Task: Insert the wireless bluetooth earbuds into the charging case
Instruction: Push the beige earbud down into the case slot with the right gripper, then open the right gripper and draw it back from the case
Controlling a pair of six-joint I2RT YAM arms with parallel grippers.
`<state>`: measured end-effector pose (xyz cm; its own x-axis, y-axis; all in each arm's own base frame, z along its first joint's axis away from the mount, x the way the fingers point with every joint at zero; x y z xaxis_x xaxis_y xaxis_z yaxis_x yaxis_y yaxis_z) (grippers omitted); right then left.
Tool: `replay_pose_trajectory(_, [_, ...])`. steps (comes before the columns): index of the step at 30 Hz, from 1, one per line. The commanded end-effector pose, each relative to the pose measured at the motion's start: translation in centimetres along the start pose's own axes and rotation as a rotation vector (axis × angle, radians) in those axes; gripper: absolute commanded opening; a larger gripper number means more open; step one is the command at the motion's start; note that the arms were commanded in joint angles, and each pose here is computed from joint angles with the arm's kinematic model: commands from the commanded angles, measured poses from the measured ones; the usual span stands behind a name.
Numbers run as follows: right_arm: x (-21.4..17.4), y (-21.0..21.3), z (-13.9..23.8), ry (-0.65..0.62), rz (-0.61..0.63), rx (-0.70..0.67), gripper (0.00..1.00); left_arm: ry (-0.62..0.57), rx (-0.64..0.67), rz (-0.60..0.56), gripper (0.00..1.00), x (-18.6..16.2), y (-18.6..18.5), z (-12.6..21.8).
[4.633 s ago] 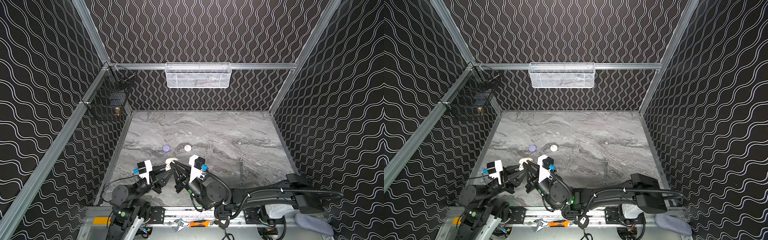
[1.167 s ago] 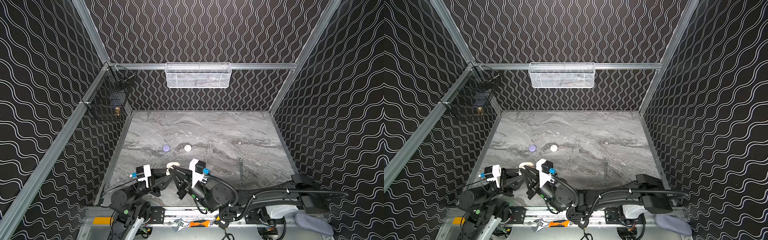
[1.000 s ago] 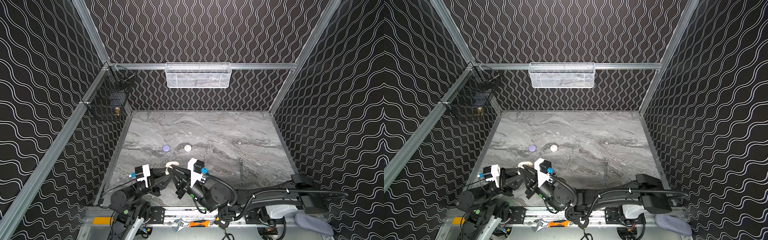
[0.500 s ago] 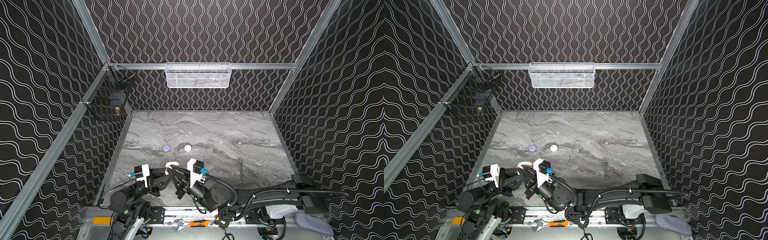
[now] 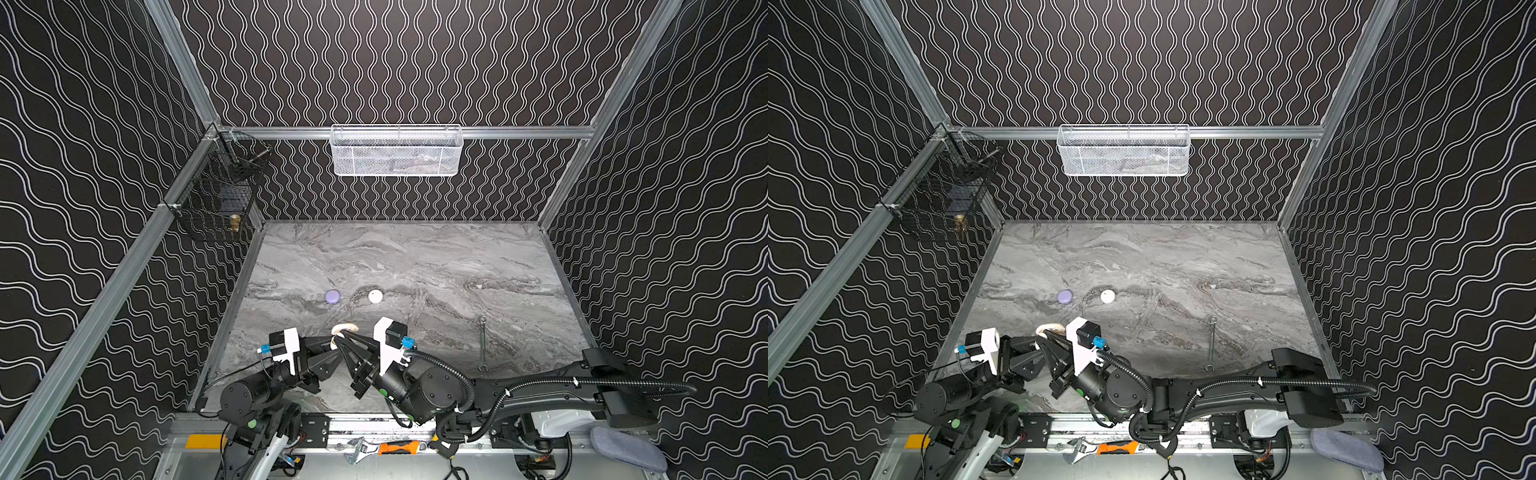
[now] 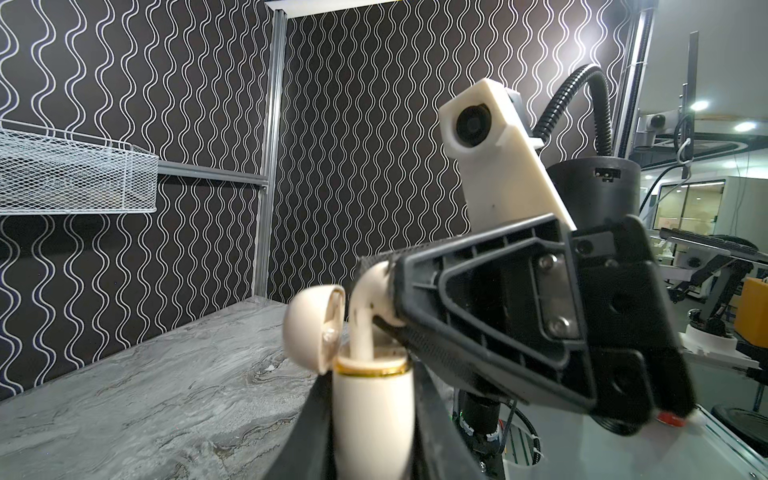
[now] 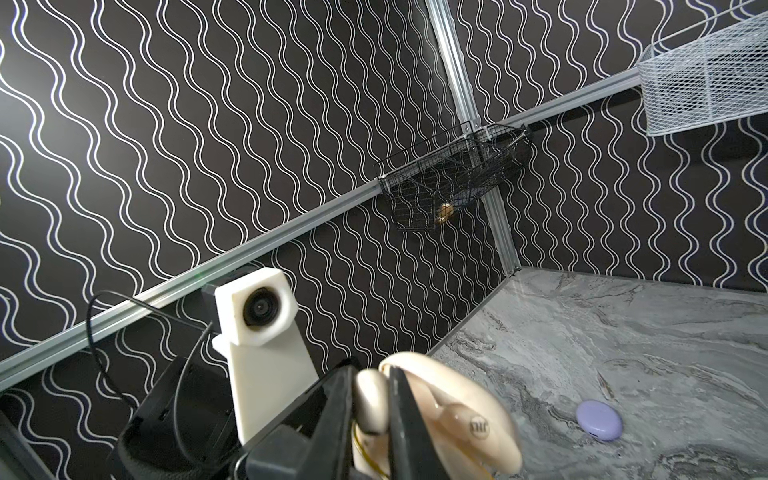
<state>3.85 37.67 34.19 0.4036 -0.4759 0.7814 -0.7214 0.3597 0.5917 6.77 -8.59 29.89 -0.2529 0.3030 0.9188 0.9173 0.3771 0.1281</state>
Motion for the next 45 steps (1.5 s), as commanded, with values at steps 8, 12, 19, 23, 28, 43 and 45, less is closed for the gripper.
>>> replay_pose_trajectory(8, [-2.8, -2.4, 0.4, 0.141, 0.133, -0.130, 0.31, -0.125, -0.114, -0.163, 0.00, 2.9, -1.8, 0.3])
replay_pose_trajectory(12, [-2.6, -2.4, 0.4, 0.128, 0.133, -0.149, 0.34, -0.122, -0.110, -0.160, 0.00, 2.9, -1.7, 0.2])
replay_pose_trajectory(19, [-2.1, -2.4, 0.5, 0.113, 0.138, -0.161, 0.37, -0.116, -0.099, -0.165, 0.00, 2.8, -1.6, 0.2])
replay_pose_trajectory(23, [-1.5, -2.0, 0.8, 0.105, 0.144, -0.154, 0.41, -0.115, -0.099, -0.165, 0.00, 2.7, -1.6, 0.2])
replay_pose_trajectory(28, [-0.2, -1.1, 1.1, 0.091, 0.148, -0.129, 0.47, -0.110, -0.097, -0.163, 0.00, 2.5, -1.5, 0.2])
replay_pose_trajectory(43, [3.6, 2.1, 2.4, -0.009, 0.176, -0.109, 0.54, -0.101, -0.092, -0.159, 0.00, 2.2, -1.4, 0.2])
replay_pose_trajectory(45, [3.7, 2.3, 2.6, -0.012, 0.173, -0.098, 0.54, -0.094, -0.085, -0.152, 0.00, 2.0, -1.3, 0.2])
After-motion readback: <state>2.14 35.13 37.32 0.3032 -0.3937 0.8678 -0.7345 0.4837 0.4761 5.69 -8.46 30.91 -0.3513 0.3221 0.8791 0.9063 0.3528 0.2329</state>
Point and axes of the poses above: each gripper's point midway between its finger pads, its own z axis back along the fingers, its own y axis along the line the jaws close on, x = y × z, the point moved 9 cm from there along z, back along the fingers, and after that the axes turned 15 degrees about -z, right-handed, at the moved point
